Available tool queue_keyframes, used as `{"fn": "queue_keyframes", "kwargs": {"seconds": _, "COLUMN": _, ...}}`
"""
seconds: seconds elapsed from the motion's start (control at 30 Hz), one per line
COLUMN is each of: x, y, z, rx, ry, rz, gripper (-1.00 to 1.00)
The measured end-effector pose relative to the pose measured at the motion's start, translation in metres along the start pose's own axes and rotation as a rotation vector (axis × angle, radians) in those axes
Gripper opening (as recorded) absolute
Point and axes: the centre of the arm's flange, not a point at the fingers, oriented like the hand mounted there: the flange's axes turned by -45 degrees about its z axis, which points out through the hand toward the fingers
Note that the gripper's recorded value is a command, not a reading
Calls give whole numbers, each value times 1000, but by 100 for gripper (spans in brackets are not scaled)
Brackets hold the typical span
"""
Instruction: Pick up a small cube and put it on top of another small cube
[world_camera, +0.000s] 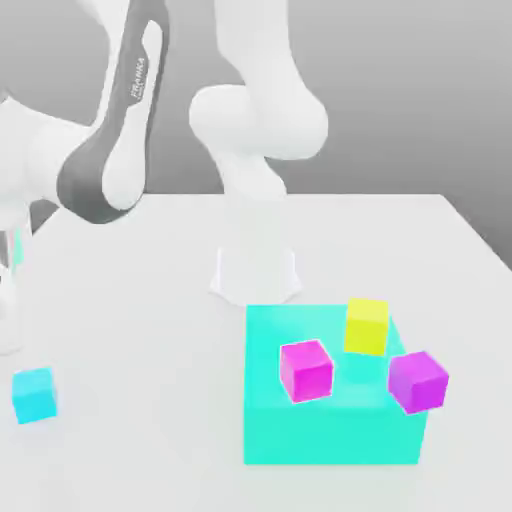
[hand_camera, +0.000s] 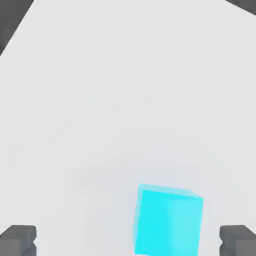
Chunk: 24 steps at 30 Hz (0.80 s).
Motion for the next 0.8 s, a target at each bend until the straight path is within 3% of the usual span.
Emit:
{"fn": "queue_keyframes", "kwargs": {"seconds": 0.2, "x": -3, "y": 11, "z": 74, "rx": 6, "ry": -32, "rz": 46, "gripper": 0}}
{"fn": "queue_keyframes", "kwargs": {"seconds": 0.23, "x": -4, "y": 12, "z": 81, "rx": 6, "ry": -32, "rz": 46, "gripper": -100}}
{"fn": "queue_keyframes", "kwargs": {"seconds": 0.43, "x": -4, "y": 12, "z": 84, "rx": 6, "ry": -31, "rz": 46, "gripper": -100}}
{"fn": "queue_keyframes", "kwargs": {"seconds": 0.63, "x": -2, "y": 11, "z": 26, "rx": 7, "ry": -32, "rz": 47, "gripper": -100}}
{"fn": "queue_keyframes", "kwargs": {"seconds": 0.8, "x": -35, "y": -62, "z": -14, "rx": 11, "ry": -24, "rz": 109, "gripper": -100}}
